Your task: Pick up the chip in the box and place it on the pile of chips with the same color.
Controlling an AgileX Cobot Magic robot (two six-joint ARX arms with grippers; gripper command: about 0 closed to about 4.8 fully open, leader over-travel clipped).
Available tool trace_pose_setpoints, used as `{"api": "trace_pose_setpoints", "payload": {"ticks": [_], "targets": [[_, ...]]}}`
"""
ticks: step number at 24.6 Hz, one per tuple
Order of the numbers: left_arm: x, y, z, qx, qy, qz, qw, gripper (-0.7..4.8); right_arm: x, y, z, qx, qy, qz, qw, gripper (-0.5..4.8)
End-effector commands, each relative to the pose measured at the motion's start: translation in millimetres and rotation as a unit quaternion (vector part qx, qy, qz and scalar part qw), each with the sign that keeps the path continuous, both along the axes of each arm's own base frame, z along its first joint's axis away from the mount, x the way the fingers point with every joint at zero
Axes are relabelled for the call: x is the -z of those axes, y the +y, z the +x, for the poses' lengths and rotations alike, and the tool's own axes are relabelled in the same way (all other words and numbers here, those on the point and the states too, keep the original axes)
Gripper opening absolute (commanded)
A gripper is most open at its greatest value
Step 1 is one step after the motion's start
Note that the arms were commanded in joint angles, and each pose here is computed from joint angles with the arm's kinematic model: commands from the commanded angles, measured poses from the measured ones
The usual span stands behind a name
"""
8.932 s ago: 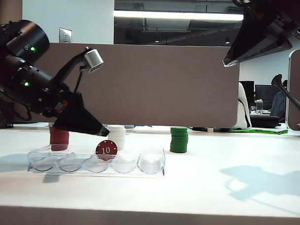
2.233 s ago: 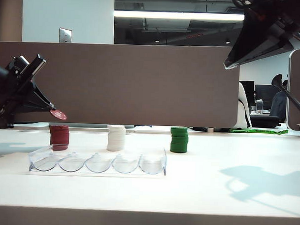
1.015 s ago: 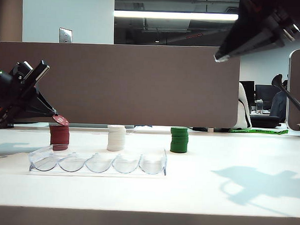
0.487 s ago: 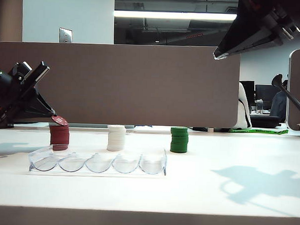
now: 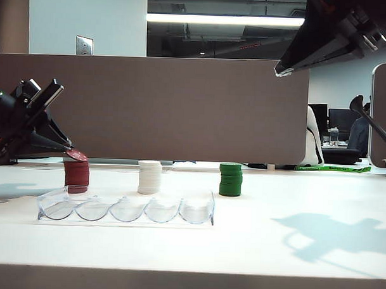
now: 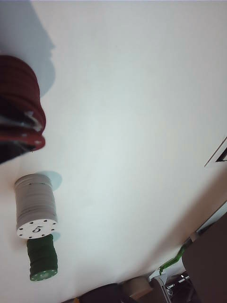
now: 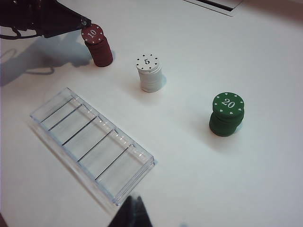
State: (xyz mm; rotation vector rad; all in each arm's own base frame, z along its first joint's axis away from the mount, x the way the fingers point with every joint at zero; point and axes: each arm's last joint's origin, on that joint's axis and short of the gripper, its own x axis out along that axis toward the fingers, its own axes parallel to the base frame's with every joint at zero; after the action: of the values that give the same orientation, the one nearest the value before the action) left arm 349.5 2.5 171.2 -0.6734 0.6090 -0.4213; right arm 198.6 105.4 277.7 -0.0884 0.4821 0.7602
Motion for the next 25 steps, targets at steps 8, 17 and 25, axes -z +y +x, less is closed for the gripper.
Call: {"api": "trace_pose_setpoints", "payload": {"ticks": [8, 17, 25], "targets": [[-0.4, 1.3, 0.3, -0.009, -0.002, 0.008, 1.0, 0.35, -3.3, 0.4, 0.5, -0.001, -0.011, 0.004, 1.0, -0.06], [-12.6, 3.1, 3.6, 0.013, -0.095, 0.061, 0.994, -0.06, -3.5, -3.9, 3.3, 0.065, -0.035, -0.036, 0.997, -0.06], [-39.8, 4.3, -4.3, 0.04, -0.198, 0.17, 0.964, -0.06, -15.4, -10.8, -2.1, 0.128, -0.076, -0.041, 0.988, -0.06]]}}
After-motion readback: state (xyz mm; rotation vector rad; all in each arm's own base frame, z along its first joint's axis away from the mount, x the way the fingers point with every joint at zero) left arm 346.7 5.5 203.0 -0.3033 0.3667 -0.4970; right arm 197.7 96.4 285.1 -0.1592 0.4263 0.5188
